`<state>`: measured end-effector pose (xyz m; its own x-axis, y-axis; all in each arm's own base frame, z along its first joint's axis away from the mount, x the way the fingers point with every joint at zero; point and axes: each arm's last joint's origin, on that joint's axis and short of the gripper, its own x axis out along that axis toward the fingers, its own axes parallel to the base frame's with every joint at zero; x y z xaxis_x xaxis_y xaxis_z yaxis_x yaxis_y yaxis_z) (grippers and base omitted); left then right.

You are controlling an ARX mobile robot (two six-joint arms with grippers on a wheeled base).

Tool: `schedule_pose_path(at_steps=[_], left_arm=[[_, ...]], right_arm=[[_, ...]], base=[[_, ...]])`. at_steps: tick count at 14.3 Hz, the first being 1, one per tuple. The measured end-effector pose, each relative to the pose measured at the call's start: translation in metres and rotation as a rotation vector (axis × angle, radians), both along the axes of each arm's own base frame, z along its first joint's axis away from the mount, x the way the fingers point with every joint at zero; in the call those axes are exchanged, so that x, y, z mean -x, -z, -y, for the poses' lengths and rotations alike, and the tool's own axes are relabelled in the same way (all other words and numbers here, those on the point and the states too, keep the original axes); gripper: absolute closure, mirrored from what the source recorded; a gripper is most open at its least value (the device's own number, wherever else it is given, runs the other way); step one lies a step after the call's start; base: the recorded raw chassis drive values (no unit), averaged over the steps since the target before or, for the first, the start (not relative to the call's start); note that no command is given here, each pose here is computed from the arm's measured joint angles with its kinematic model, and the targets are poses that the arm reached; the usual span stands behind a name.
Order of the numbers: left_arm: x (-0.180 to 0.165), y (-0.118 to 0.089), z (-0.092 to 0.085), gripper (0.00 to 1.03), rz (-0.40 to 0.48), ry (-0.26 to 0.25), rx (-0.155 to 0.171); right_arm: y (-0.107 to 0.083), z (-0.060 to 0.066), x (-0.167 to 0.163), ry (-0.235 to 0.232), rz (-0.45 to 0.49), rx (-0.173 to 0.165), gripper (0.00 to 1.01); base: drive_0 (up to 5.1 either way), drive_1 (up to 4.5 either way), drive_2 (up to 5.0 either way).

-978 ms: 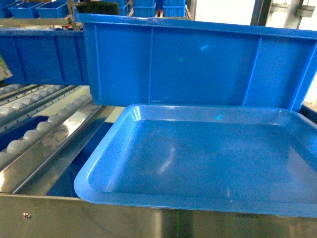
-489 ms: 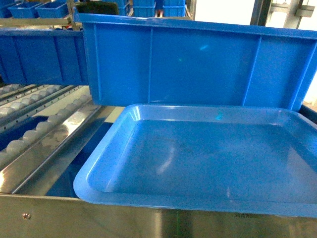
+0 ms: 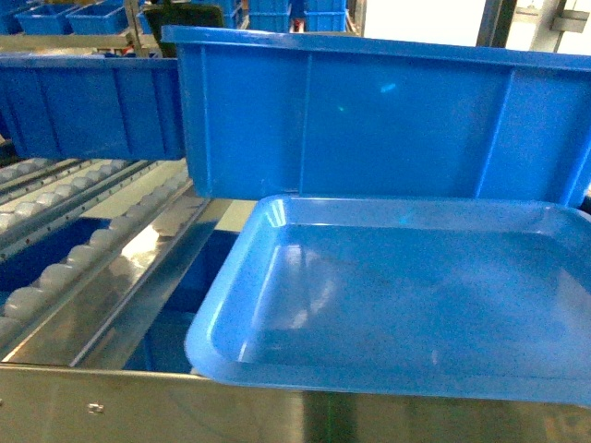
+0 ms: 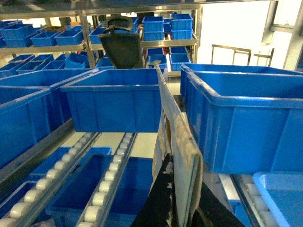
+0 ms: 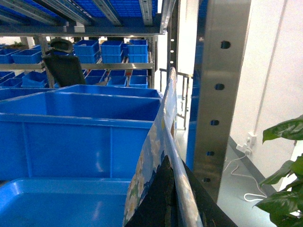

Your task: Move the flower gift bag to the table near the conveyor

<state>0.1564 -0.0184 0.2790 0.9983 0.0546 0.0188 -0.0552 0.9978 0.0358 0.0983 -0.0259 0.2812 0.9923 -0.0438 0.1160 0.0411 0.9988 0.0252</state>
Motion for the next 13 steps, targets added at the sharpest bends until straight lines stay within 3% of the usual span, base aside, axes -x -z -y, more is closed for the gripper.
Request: schedule_pose_path(at_steps=[13], left_arm=[[0.0001,-0.0001,-0.0004,1.01,0.001,-0.005,-0.002]], right_arm=[[0.0004,0.0002,-0.0006,-0.002,-0.004,-0.001,0.99]], base=[[-4.8,2.55,2.5]])
